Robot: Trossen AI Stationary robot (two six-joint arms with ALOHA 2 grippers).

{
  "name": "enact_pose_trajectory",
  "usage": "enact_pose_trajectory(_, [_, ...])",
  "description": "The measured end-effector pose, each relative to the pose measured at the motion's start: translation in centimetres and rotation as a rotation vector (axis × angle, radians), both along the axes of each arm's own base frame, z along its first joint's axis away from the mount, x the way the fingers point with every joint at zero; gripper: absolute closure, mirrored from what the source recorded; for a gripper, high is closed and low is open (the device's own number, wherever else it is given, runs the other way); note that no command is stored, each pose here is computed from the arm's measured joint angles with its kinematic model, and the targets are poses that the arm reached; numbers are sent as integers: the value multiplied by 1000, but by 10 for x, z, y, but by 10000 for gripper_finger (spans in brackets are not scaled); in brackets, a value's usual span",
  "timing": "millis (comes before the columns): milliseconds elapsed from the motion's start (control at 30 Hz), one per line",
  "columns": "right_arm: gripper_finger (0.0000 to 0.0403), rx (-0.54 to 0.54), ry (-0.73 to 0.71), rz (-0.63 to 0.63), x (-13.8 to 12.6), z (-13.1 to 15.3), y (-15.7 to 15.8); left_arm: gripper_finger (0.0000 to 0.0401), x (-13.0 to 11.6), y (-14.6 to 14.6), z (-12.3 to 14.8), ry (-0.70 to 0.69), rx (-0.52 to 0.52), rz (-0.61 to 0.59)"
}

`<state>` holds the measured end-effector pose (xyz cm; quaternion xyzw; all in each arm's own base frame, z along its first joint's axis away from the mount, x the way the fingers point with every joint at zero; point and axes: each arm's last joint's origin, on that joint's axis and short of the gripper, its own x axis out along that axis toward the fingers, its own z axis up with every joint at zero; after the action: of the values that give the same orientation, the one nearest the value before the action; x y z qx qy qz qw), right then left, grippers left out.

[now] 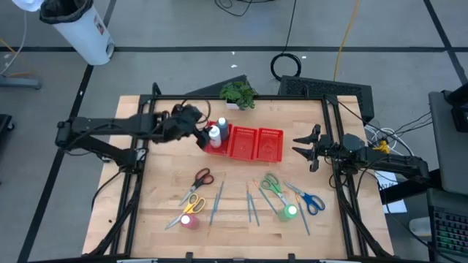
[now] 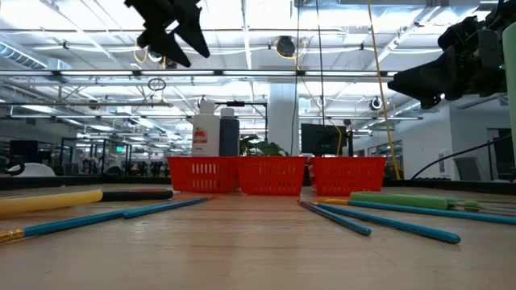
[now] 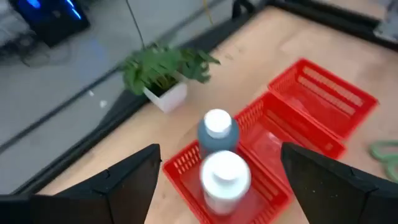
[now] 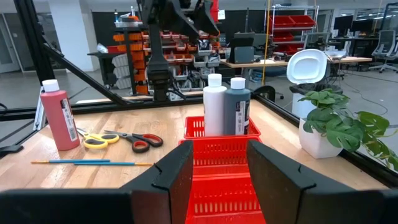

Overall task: Pick & Place Paint Supplies
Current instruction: Put the white paint bottle into the left red bin

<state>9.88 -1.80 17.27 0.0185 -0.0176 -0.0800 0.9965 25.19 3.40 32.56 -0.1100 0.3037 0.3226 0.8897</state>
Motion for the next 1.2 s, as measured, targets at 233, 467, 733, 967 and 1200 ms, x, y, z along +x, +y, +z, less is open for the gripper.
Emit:
enact_pose_trajectory(233, [261, 0, 0, 0, 0, 0, 0, 66, 24, 12, -19, 107, -167, -138])
enact_pose_trajectory(467, [261, 0, 0, 1, 0, 0, 0, 97, 34, 23, -37, 180, -185, -116])
enact_pose_trajectory(733, [261, 0, -1, 0, 0, 0, 0, 135, 36, 36, -43, 199, -190, -73])
enact_pose_trajectory(967, [261, 0, 0, 0, 0, 0, 0, 148, 38, 42, -49, 224, -197, -53])
enact_pose_trajectory(1200, [261, 0, -1, 0, 0, 0, 0, 152, 42, 43, -55, 239, -198, -57])
